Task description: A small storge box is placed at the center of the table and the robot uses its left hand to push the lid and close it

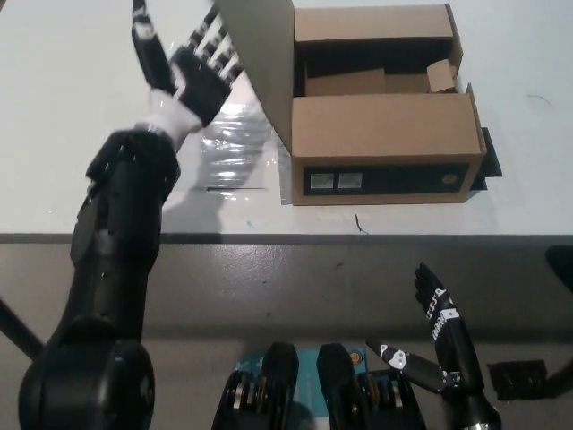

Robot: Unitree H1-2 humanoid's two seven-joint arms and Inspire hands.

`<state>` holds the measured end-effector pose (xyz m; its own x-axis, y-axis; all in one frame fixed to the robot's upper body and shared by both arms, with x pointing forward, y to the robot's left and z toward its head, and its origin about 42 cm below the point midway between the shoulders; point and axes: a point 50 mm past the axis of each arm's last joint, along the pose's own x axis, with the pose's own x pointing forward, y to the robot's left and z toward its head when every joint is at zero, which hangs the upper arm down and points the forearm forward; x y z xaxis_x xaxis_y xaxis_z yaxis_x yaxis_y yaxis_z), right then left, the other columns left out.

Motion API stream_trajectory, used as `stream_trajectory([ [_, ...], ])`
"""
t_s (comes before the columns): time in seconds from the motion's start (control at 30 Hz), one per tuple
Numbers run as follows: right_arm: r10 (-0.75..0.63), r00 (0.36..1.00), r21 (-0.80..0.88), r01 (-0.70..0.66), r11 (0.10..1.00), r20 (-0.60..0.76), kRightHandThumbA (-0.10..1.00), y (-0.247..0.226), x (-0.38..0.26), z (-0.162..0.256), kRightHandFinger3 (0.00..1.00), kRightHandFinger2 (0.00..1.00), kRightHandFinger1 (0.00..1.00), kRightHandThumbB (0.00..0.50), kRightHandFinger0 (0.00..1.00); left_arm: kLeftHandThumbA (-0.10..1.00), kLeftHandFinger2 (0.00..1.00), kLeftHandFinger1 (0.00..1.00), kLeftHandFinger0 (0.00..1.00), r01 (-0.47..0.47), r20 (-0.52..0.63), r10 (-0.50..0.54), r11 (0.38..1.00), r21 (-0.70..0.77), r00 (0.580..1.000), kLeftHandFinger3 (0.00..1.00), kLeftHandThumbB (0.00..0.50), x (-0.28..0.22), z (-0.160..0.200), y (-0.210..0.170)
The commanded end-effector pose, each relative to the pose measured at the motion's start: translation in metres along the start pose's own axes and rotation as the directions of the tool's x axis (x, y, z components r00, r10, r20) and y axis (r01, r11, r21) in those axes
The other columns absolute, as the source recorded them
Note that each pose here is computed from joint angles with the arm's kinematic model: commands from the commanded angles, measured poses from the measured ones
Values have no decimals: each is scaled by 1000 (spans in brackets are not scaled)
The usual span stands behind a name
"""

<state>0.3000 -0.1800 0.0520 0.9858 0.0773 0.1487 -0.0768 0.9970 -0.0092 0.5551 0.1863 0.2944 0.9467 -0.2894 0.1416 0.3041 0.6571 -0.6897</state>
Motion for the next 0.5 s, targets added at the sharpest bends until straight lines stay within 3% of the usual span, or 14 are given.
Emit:
stream_trajectory([
  [0.0, -2, 996, 18, 1, 1000, 85, 1000, 3, 11, 12, 1000, 1000, 1000, 389, 1000, 1000, 1000, 1000, 1000, 118, 71, -137, 968, 221, 988, 1000, 385, 16, 28, -54],
  [0.13, 2, 996, 18, -4, 1000, 90, 1000, 3, 12, 14, 1000, 1000, 1000, 397, 1000, 1000, 1000, 1000, 1000, 140, 50, -187, 864, 484, 981, 1000, 371, 16, 22, -84],
  [0.17, 1, 996, 20, -2, 1000, 91, 1000, 3, 12, 14, 1000, 1000, 1000, 397, 1000, 1000, 1000, 1000, 1000, 156, 36, -216, 802, 577, 976, 1000, 375, 16, 17, -93],
  [0.3, 7, 996, 22, -9, 1000, 93, 1000, 4, 14, 14, 1000, 1000, 1000, 390, 1000, 1000, 1000, 1000, 1000, 180, -21, -298, 515, 838, 954, 1000, 394, 16, 1, -112],
  [0.33, 7, 996, 23, -9, 1000, 94, 1000, 4, 14, 15, 1000, 1000, 1000, 393, 1000, 1000, 1000, 1000, 1000, 184, -60, -296, 410, 894, 953, 1000, 435, 15, -7, -118],
  [0.37, 9, 995, 20, -11, 1000, 95, 1000, 3, 14, 15, 1000, 1000, 1000, 391, 1000, 1000, 1000, 1000, 1000, 184, -81, -309, 319, 930, 948, 1000, 396, 14, -11, -119],
  [0.4, 12, 995, 15, -13, 1000, 97, 1000, 4, 14, 15, 1000, 1000, 1000, 390, 1000, 1000, 1000, 1000, 1000, 188, -122, -318, 188, 964, 940, 1000, 402, 11, -21, -121],
  [0.43, 14, 995, 15, -15, 1000, 97, 1000, 4, 14, 15, 1000, 1000, 1000, 390, 1000, 1000, 1000, 1000, 1000, 181, -133, -327, 123, 976, 936, 1000, 379, 9, -25, -121],
  [0.47, 16, 995, 16, -18, 1000, 97, 1000, 5, 14, 15, 1000, 1000, 1000, 389, 1000, 1000, 1000, 1000, 1000, 170, -146, -342, 40, 985, 928, 1000, 390, 6, -30, -121],
])
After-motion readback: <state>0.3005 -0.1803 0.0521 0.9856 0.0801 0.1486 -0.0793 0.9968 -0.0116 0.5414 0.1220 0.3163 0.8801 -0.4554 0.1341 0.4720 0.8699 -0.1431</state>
